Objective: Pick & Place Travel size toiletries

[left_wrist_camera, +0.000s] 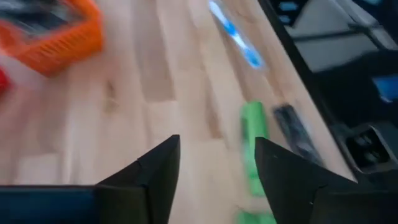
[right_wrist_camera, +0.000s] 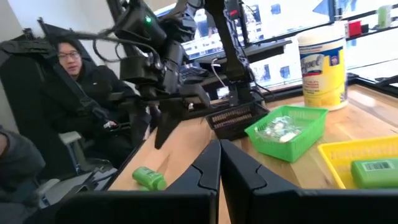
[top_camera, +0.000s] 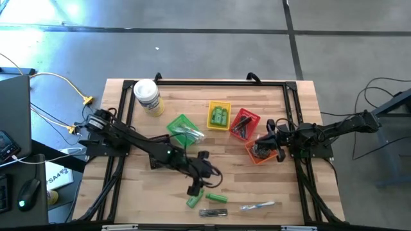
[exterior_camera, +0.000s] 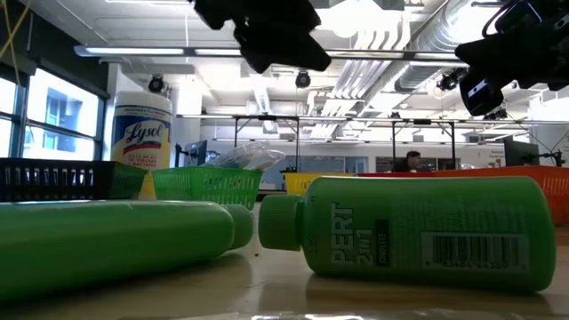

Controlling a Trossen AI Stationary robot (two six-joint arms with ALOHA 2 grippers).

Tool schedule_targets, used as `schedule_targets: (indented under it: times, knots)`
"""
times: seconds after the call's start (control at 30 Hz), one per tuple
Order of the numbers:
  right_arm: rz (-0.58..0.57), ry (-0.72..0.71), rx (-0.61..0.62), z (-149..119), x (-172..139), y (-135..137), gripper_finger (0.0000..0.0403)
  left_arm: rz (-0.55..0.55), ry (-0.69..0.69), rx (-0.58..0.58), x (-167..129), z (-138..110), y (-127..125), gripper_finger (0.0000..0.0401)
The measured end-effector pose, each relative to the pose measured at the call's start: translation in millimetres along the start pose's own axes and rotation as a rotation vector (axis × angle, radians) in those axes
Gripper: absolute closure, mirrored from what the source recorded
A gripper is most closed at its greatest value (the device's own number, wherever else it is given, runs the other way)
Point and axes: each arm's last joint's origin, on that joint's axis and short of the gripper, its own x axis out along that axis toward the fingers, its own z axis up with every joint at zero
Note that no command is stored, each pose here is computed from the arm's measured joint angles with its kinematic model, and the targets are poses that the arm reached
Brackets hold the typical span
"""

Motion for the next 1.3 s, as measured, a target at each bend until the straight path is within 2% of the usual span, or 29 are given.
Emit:
schedule_targets:
  times: [0.2, 0.37, 0.47, 0.53, 0.87, 1.3]
  knots:
    - [0.030, 0.002, 0.000, 0, 0, 1, 0.0400, -0.140, 0.078, -0.003, 24, 2, -13, 0.0154]
    - [0.034, 0.003, 0.000, 0, 0, 1, 0.0400, -0.142, 0.137, -0.060, 52, 0, -21, 0.0127]
    - [0.034, 0.001, 0.000, 0, 0, 1, 0.0400, -0.140, 0.181, -0.054, 60, -5, -25, 0.0118]
    - [0.035, 0.003, 0.000, 0, 0, 1, 0.0400, -0.147, 0.162, -0.052, 68, -4, -28, 0.0115]
    - [0.032, 0.001, 0.000, 0, 0, 1, 0.0401, -0.126, 0.237, -0.041, 88, -24, -32, 0.0114]
    - [0.033, -0.006, 0.000, 1, 0, 1, 0.0401, -0.107, 0.218, -0.032, 109, -37, -31, 0.0114]
